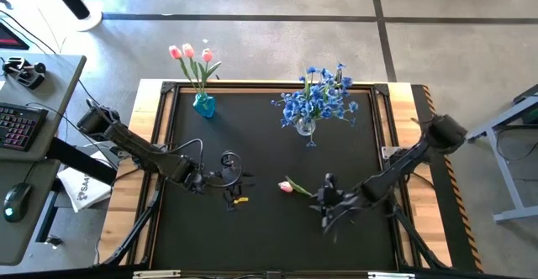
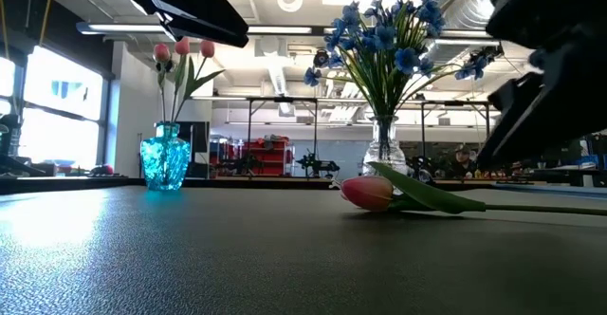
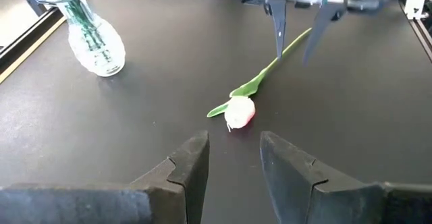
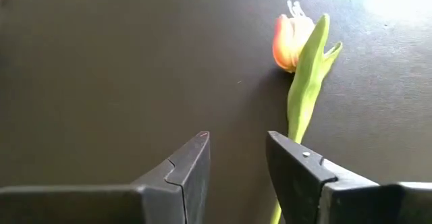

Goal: Sort flowers into vase by color
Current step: Put the pink flower into the blue vase

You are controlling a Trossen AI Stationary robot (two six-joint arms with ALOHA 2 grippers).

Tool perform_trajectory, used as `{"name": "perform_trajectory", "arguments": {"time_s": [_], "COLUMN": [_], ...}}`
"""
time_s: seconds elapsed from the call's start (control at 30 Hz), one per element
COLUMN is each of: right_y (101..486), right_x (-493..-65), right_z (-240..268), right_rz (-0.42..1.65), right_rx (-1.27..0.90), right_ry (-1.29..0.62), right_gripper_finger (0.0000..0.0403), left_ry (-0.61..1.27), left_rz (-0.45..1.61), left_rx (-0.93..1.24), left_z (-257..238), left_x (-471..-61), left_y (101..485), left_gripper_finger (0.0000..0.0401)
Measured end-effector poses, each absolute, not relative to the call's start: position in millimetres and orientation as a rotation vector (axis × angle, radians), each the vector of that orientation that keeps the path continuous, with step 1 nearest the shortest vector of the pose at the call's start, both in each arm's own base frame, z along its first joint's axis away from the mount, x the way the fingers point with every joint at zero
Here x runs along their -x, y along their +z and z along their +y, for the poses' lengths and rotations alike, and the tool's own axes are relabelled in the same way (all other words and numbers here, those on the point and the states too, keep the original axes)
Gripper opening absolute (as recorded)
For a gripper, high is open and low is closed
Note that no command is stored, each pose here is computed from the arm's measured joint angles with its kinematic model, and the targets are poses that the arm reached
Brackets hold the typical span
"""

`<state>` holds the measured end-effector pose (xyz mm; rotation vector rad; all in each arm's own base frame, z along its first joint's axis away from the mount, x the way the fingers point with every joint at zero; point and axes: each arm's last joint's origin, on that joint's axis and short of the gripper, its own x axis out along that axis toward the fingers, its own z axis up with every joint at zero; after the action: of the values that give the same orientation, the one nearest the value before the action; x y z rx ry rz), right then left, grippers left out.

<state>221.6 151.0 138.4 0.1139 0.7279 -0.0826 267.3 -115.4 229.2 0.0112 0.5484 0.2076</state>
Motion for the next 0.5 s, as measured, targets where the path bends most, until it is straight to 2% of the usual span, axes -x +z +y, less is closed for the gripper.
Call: {"name": "perform_trajectory", "arguments": {"time_s": [0.27,0.5], "right_y": [138.3,124.9], "right_x": [-248.1,-241.2], "right_z": [160.2,156.1], "right_rz": [0.925,0.999], "right_rx": [0.059,0.04], "right_ry": [-0.262,-0.305], "right_gripper_finger": [0.0142,0.0142], "left_ry": [0.21,0.212], "left_rz": [0.549,0.55], "left_rx": [-0.011,-0.004], "left_z": [-114.9,-114.8], "left_x": [-267.5,-267.4], "left_y": [229.1,228.9], "left_gripper_finger": [0.0122,0.0122]}}
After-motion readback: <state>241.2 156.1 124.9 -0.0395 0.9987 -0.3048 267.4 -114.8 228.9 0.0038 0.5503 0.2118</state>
